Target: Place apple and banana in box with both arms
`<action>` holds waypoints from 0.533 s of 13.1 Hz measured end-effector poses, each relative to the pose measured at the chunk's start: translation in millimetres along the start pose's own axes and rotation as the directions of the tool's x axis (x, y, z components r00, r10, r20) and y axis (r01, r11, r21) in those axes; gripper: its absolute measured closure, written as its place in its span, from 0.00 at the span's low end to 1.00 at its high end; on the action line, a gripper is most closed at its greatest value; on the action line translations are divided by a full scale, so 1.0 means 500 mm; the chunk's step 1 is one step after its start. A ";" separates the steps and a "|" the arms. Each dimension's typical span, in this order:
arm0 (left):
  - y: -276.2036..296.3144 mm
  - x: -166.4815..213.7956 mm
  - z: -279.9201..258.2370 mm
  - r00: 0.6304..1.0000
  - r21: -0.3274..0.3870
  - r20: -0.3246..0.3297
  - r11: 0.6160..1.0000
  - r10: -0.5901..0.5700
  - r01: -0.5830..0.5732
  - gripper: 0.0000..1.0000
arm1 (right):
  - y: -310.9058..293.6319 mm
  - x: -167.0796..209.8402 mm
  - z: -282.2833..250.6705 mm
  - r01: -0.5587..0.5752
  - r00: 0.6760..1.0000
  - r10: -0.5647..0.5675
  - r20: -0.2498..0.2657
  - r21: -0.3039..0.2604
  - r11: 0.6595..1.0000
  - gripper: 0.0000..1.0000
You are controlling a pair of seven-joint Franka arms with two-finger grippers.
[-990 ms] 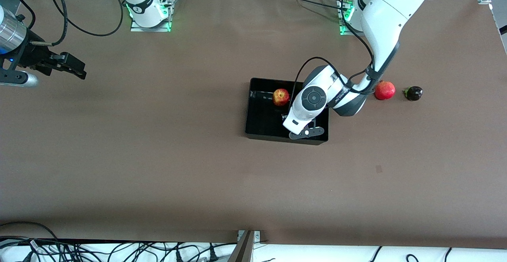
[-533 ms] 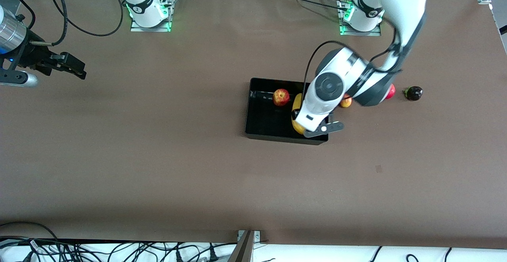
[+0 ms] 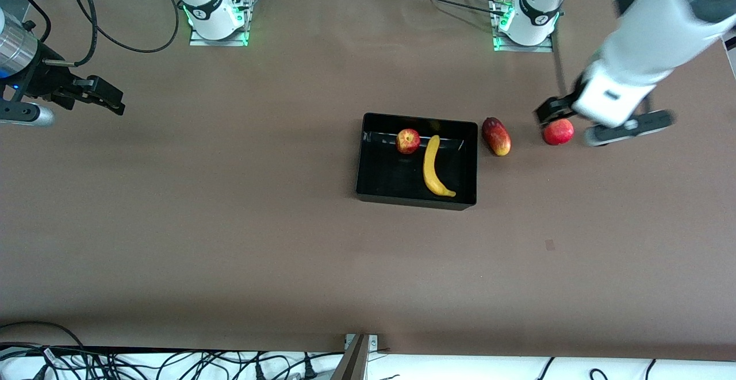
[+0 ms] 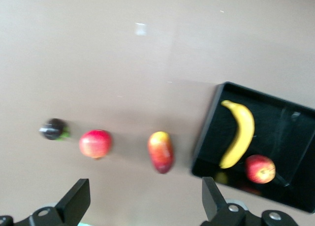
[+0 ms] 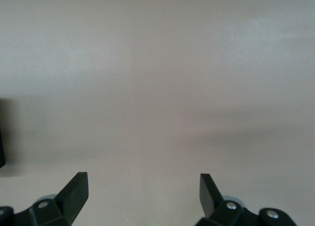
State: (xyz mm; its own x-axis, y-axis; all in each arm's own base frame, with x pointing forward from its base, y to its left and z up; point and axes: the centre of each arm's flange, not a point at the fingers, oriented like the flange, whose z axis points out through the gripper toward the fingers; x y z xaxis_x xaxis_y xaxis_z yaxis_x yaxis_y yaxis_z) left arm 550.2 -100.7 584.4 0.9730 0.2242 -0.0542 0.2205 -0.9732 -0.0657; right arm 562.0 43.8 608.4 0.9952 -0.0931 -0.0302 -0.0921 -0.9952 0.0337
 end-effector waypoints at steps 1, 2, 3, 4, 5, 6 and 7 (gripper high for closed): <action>-0.055 0.003 -0.023 1.000 -0.007 -0.014 1.000 0.011 -0.011 0.00 | 0.000 0.000 0.000 0.000 1.000 0.000 0.000 0.000 1.000 0.00; -0.099 0.006 -0.039 0.999 -0.012 -0.027 1.000 0.026 -0.026 0.00 | 0.000 0.000 0.000 0.000 1.000 0.000 0.000 0.000 1.000 0.00; -0.134 0.008 -0.051 0.998 -0.014 -0.039 0.999 0.046 -0.046 0.00 | 0.000 0.000 0.000 0.000 1.000 0.000 0.000 0.000 1.000 0.00; -0.163 0.009 -0.062 0.997 -0.017 -0.049 0.998 0.065 -0.066 0.00 | 0.000 0.000 0.000 0.000 1.000 0.000 0.000 0.000 1.000 0.00; -0.184 0.008 -0.071 0.995 -0.021 -0.059 0.997 0.078 -0.080 0.00 | 0.000 0.000 0.000 0.000 1.000 0.000 0.000 0.000 1.000 0.00; -0.196 0.006 -0.078 0.994 -0.028 -0.066 0.995 0.089 -0.091 0.00 | 0.000 0.000 0.000 0.000 1.000 0.000 0.000 0.000 1.000 0.00; -0.199 0.004 -0.083 0.992 -0.028 -0.071 0.994 0.104 -0.106 0.00 | 0.000 0.000 0.000 0.000 1.000 0.000 0.000 0.000 1.000 0.00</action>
State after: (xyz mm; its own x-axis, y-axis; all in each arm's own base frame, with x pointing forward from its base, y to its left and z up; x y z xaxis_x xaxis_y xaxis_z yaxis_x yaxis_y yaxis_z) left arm 533.2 -5.4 632.1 0.9930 0.1178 0.0103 0.1180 -0.9925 -0.0316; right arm 561.9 43.8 608.5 0.9952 -0.0932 -0.0305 -0.0921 -0.9952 0.0338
